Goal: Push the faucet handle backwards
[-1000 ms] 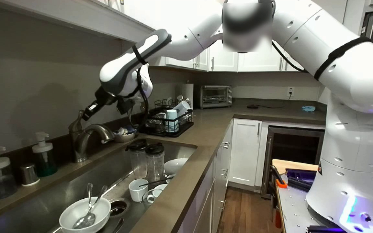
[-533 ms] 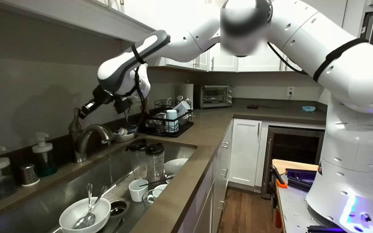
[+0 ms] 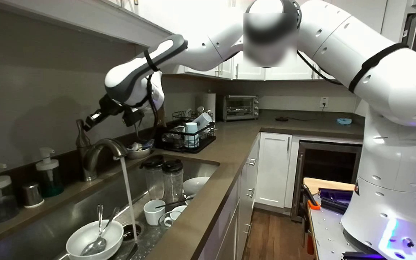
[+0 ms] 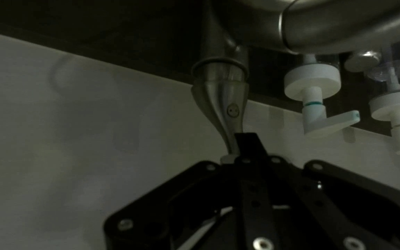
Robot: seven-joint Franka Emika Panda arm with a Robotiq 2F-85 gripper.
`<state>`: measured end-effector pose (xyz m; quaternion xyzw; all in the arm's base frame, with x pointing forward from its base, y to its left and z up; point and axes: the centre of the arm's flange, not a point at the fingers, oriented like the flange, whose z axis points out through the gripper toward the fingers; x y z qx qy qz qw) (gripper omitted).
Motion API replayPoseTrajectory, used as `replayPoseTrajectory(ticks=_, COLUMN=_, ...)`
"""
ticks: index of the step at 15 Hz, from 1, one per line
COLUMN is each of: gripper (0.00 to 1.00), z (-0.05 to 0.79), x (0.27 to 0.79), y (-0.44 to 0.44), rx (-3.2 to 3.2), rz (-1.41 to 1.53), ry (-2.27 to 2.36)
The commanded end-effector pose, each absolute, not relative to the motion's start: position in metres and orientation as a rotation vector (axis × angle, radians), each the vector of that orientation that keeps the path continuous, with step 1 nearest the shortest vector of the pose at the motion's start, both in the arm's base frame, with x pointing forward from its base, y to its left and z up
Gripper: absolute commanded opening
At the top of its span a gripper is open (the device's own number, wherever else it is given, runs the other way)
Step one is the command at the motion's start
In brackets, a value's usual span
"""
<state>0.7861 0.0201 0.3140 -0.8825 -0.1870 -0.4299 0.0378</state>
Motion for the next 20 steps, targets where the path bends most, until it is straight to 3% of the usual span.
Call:
replayPoseTrajectory(ticks=1, gripper=0.0, z=0.328, x=0.805, y=0.037, rx=-2.645, rz=-1.393, ry=-0.607)
replayPoseTrajectory(ticks=10, gripper=0.0, z=0.333, x=0.805, y=0.032, rx=-2.634, rz=-1.42, ry=-0.575)
replayPoseTrajectory(ticks=20, gripper=0.0, z=0.329, x=0.765, y=0.012, rx=-2.676, rz=-1.37, ry=-0.529)
